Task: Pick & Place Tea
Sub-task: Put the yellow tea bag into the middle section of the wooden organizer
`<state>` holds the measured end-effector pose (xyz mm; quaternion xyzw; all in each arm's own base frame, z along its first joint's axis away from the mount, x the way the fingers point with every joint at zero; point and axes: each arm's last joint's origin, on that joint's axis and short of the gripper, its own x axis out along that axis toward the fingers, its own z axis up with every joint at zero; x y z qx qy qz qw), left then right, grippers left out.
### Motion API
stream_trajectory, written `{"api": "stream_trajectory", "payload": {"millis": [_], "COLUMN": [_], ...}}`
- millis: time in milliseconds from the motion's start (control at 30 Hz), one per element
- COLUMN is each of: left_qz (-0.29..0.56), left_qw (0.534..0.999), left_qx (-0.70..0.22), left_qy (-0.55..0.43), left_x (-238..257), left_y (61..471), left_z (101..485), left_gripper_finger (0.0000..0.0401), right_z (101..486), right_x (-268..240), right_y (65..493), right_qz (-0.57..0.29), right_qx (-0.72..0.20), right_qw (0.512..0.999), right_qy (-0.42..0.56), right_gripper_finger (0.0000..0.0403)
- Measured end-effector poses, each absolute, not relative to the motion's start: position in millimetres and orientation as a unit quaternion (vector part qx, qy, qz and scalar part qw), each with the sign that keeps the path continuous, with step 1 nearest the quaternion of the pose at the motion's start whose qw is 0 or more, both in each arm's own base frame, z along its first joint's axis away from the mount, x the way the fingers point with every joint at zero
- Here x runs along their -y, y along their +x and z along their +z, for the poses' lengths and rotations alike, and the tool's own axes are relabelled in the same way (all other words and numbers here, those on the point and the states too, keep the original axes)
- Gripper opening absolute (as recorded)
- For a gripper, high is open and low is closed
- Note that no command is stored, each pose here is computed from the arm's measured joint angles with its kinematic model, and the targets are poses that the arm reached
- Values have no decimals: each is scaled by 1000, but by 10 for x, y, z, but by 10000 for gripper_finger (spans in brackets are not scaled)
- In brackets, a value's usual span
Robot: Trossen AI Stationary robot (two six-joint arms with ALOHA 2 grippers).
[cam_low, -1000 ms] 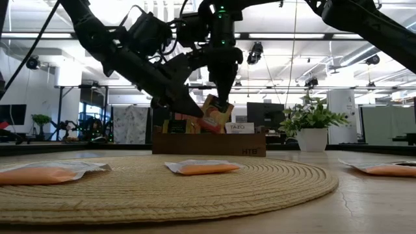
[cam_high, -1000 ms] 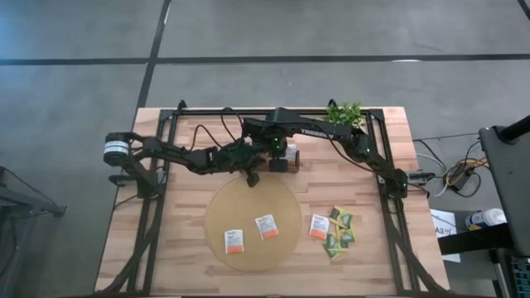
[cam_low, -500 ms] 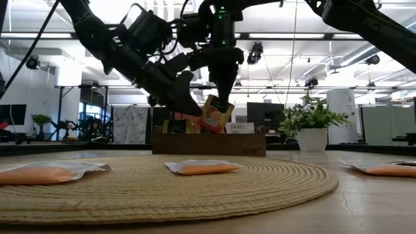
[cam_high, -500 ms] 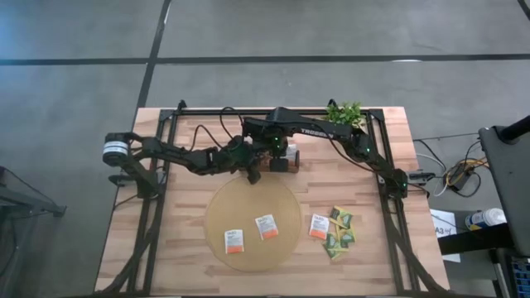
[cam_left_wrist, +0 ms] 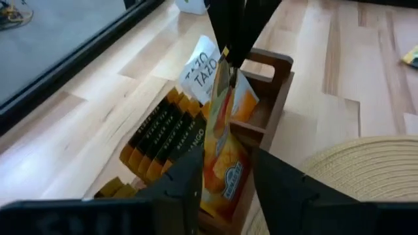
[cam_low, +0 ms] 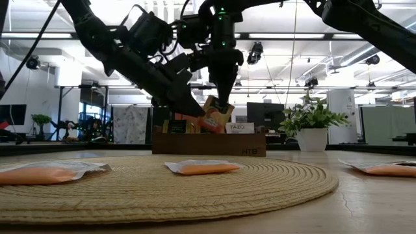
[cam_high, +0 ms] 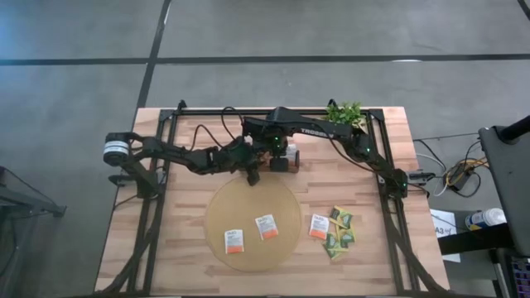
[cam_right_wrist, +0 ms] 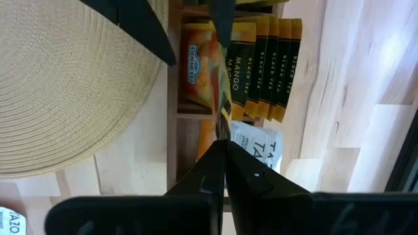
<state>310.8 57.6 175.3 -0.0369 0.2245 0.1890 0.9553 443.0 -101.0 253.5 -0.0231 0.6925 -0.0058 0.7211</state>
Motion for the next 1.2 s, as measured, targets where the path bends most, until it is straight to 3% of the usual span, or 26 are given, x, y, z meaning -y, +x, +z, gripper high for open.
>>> {"api": "stream_trajectory", "payload": {"millis": [367,1200], "left_qz": [200,241], "left_qw": [955,934], "left_qx": [-218,-260], "left_qy": [-34,-33], "left_x": [-599,-610], "left_y": [3142,3066], "left_z": [1700,1618], "left_gripper_finger": [6,0], "right_z": [2506,2495], "right_x": [1016,1004], "right_y": [4443,4553], "right_qz": [-9,-8], "right_qx": [-690,-648], "right_qw": [723,762], "right_qy": [-23,5], "right_gripper_finger": [8,9]}}
